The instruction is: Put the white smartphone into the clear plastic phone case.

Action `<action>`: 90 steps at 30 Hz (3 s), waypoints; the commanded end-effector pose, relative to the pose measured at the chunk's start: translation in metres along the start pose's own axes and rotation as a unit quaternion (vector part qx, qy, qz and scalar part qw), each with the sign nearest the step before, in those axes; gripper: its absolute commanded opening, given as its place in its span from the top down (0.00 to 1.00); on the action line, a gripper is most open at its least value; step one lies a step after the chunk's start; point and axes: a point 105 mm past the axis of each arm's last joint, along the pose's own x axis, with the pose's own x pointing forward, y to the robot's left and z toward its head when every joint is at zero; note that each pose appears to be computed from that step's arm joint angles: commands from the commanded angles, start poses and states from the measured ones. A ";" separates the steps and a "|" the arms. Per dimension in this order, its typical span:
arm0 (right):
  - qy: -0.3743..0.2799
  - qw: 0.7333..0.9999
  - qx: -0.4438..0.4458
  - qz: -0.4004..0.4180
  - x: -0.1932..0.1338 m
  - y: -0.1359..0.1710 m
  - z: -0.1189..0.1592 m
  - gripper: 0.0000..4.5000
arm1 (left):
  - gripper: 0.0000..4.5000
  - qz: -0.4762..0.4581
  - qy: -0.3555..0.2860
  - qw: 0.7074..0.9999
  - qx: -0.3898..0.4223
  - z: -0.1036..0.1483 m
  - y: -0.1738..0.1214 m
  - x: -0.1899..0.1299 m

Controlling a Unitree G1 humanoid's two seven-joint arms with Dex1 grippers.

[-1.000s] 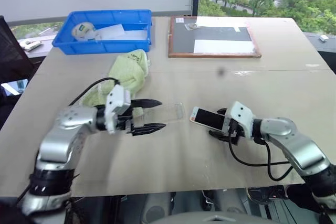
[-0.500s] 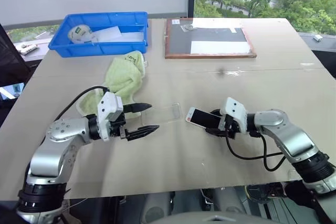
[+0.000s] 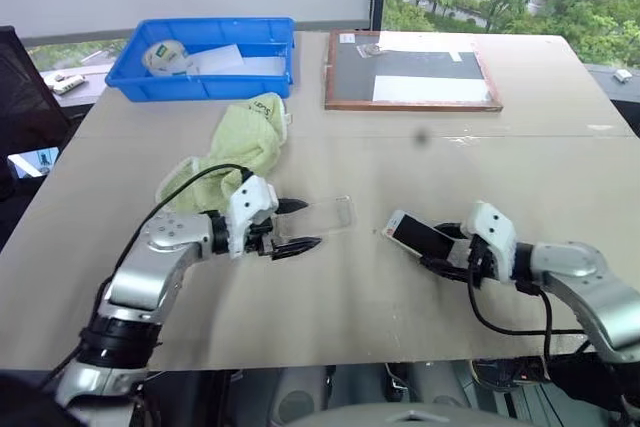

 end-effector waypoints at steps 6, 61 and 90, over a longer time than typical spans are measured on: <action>-0.041 0.998 -0.017 -0.051 -0.025 0.001 0.022 0.34 | 0.14 -0.034 0.011 0.999 0.018 0.001 0.010 0.020; -0.039 0.996 -0.056 -0.051 -0.055 0.005 0.037 0.34 | 0.42 -0.269 0.011 0.963 0.032 0.073 -0.051 0.118; 0.047 0.972 -0.199 0.116 0.021 -0.012 0.032 0.34 | 0.00 -0.068 -0.100 0.993 -0.015 0.038 -0.034 -0.016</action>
